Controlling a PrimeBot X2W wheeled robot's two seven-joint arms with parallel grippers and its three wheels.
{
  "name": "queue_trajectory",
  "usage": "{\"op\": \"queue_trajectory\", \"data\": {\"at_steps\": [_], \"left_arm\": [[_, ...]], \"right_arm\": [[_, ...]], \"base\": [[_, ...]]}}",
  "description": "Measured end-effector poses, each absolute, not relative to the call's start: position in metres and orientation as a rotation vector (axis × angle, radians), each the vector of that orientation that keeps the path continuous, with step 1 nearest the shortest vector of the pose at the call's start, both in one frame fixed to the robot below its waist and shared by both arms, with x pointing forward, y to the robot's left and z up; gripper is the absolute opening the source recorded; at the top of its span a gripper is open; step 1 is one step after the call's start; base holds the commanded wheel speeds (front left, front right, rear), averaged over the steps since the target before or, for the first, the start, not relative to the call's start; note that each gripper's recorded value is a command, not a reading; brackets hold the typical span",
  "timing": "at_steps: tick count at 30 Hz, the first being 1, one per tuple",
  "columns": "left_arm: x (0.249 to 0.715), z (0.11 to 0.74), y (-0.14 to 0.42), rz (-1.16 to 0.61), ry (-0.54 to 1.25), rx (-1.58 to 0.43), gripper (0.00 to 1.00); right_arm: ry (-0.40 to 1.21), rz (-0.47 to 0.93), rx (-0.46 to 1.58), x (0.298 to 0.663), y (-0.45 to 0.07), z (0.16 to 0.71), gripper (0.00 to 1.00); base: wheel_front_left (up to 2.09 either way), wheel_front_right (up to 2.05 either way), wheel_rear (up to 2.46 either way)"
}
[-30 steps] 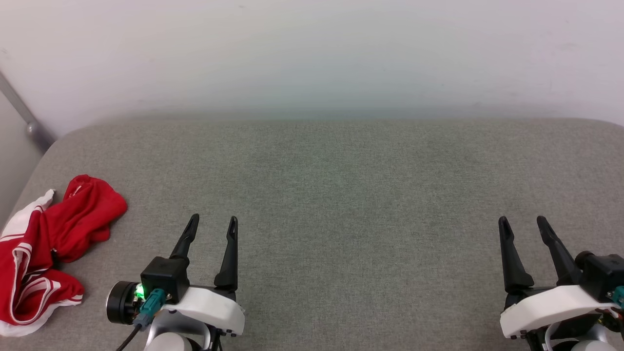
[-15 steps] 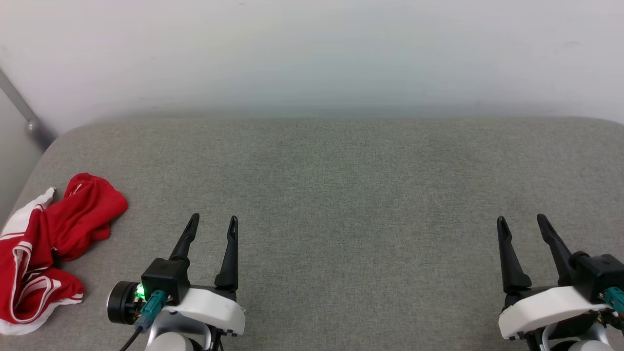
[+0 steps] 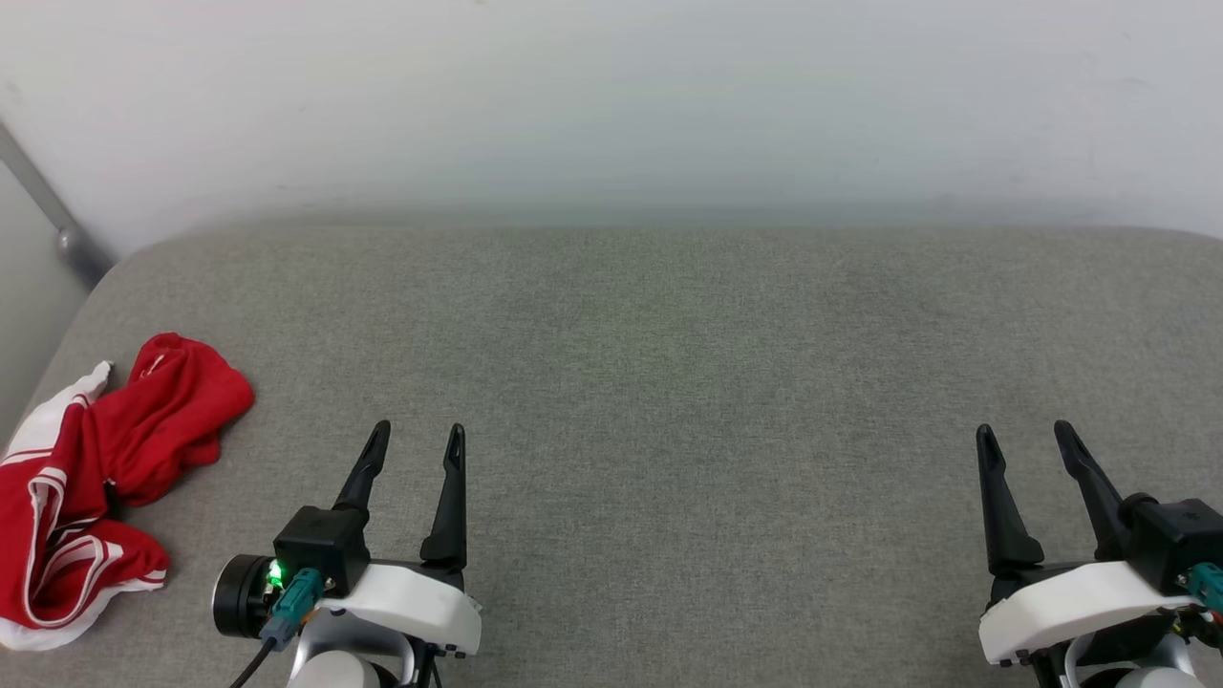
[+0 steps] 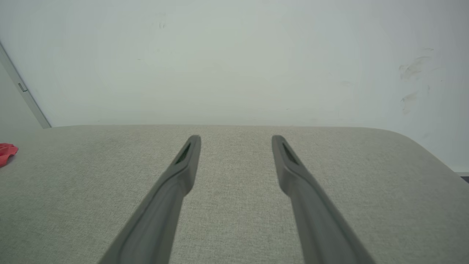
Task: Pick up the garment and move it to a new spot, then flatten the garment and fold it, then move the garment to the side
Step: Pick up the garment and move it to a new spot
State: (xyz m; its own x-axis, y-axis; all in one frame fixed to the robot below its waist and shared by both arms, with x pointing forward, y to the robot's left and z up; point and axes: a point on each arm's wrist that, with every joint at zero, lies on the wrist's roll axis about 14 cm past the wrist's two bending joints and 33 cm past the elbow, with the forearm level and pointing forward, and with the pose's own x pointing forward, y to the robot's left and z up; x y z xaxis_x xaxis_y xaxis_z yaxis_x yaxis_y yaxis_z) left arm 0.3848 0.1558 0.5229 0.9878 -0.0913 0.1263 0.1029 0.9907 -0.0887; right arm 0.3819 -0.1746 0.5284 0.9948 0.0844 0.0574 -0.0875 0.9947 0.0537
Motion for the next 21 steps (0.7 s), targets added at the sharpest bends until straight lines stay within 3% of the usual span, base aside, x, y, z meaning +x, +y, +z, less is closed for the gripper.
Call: {"op": "queue_trajectory", "data": {"at_steps": [10, 21], "left_arm": [[0.383, 0.524, 0.166, -0.067, -0.124, -0.093, 1.0], [0.363, 0.526, 0.213, 0.086, -0.134, -0.108, 1.0]], "right_arm": [[-0.05, 0.118, 0.044, 0.388, -0.164, 0.528, 1.0], [-0.055, 0.264, 0.023, 0.407, -0.112, 0.534, 1.0]], "base": [[0.0, 0.0, 0.0], [0.0, 0.0, 0.0]]}}
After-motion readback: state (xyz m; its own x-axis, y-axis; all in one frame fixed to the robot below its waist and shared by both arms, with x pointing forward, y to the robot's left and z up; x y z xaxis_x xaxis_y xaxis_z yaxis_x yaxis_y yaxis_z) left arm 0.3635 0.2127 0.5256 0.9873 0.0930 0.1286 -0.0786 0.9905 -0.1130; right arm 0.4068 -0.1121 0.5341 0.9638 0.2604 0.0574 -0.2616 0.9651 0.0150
